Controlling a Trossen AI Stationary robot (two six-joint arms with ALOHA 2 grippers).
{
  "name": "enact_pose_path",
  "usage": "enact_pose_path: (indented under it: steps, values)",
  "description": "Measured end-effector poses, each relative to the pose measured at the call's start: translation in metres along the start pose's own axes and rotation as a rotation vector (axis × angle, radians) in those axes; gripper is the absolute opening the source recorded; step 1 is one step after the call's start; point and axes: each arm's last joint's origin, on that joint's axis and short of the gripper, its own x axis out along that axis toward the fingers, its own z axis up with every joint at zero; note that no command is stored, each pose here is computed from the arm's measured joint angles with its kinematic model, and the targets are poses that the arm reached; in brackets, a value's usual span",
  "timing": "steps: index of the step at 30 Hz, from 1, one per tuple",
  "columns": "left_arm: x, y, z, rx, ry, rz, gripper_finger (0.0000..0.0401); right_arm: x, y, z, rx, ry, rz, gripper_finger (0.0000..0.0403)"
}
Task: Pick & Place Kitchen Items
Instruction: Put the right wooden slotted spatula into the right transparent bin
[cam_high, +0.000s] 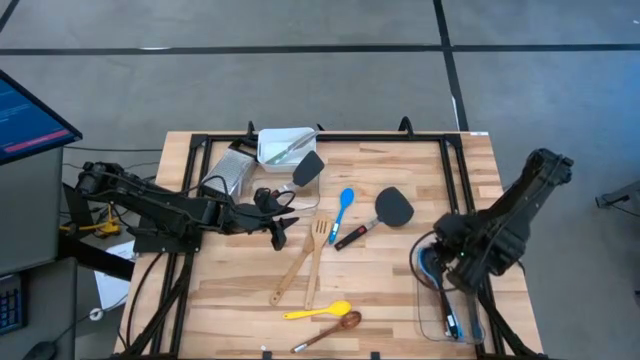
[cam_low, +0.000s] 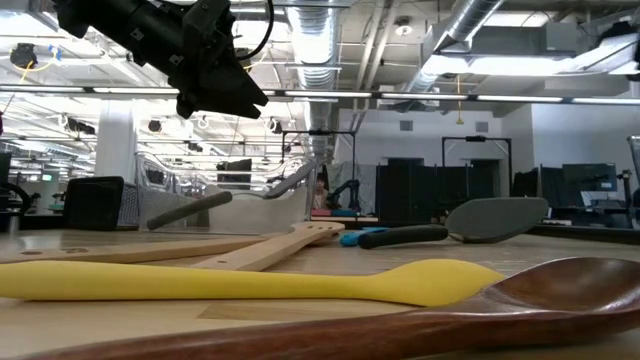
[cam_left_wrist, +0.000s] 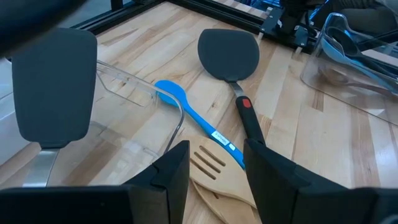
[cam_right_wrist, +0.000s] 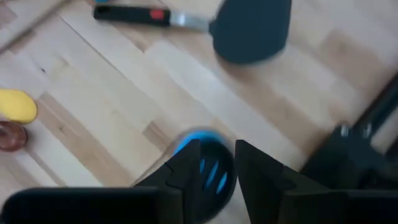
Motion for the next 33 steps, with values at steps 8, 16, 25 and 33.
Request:
enact_pose_path:
  steps: [8, 16, 25, 33]
  values:
    - [0.000, 0.000, 0.000, 0.000, 0.000, 0.000, 0.0138, 0.009, 0.010, 0.018, -0.127, -0.043, 0.047, 0.0070]
    - [0.000, 0.000, 0.000, 0.000, 0.000, 0.000, 0.0138, 0.015, 0.022, 0.033, -0.234, -0.084, 0.135, 0.0048]
    - [0.000, 0.000, 0.000, 0.000, 0.001, 0.000, 0.0138, 0.016, 0.033, 0.045, -0.368, -0.155, 0.214, 0.0006]
    - [0.000, 0.000, 0.000, 0.001, 0.001, 0.000, 0.0138, 0.019, 0.034, 0.058, -0.459, -0.234, 0.199, 0.0001]
